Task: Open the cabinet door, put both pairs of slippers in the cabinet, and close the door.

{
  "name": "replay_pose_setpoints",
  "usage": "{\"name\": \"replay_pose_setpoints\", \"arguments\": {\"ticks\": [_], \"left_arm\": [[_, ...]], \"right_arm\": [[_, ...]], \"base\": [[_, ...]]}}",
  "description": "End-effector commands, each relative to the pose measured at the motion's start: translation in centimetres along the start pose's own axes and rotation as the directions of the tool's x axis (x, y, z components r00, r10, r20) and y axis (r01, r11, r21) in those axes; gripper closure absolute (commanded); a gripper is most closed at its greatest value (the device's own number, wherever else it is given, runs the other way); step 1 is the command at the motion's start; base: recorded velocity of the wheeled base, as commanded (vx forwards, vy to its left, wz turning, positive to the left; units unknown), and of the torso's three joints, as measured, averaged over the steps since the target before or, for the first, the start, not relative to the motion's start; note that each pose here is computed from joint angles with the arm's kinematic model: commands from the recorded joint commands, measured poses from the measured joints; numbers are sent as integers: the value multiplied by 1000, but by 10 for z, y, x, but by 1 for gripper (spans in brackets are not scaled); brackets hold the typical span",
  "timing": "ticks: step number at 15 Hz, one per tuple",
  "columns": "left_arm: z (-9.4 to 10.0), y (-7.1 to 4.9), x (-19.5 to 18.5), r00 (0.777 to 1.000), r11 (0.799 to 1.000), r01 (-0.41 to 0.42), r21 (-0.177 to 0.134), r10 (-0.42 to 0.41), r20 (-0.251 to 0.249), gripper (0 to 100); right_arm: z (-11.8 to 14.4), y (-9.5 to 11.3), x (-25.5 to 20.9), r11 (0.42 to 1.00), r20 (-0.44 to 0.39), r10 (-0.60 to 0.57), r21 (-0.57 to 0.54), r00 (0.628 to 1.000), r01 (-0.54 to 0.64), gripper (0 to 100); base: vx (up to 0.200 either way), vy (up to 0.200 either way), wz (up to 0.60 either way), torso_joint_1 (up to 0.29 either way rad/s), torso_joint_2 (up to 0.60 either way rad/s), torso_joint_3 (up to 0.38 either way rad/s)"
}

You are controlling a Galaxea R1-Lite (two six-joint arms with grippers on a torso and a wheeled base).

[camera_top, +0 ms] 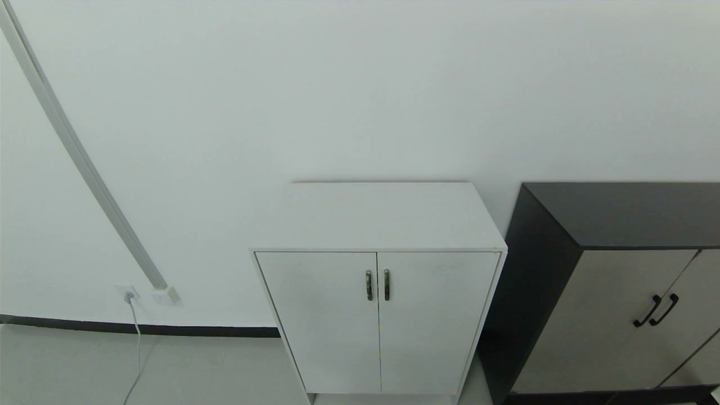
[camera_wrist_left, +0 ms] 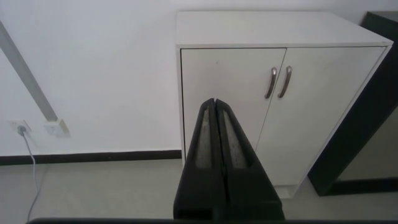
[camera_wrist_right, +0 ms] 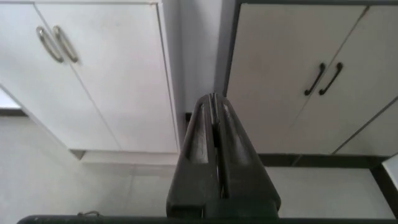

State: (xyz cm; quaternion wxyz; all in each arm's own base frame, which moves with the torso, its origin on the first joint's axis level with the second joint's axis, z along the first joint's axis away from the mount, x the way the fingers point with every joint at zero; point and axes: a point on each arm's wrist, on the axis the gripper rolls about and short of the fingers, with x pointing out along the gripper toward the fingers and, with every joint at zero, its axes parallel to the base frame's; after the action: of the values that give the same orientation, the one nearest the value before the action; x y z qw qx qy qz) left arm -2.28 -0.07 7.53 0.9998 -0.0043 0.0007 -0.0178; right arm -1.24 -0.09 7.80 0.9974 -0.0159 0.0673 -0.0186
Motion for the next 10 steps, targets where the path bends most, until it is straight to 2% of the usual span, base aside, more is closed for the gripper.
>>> {"name": "replay_pose_setpoints", "arguments": {"ticks": [1, 9, 10], "left_arm": [[0, 0, 0, 1000, 1000, 0, -1, 0, -2, 100], [0, 0, 0, 1000, 1000, 0, -1, 0, -2, 100], [0, 0, 0, 1000, 1000, 0, -1, 0, -2, 100]], "right_arm": [[-2, 0, -5, 1000, 61, -19, 5, 998, 19, 100], [-3, 0, -10, 1000, 138, -14, 24, 990, 11, 100], [-3, 0, -10, 999, 138, -14, 51, 990, 7, 100]], "base": [[0, 0, 0, 0, 0, 0], [0, 0, 0, 0, 0, 0], [0, 0, 0, 0, 0, 0]]}}
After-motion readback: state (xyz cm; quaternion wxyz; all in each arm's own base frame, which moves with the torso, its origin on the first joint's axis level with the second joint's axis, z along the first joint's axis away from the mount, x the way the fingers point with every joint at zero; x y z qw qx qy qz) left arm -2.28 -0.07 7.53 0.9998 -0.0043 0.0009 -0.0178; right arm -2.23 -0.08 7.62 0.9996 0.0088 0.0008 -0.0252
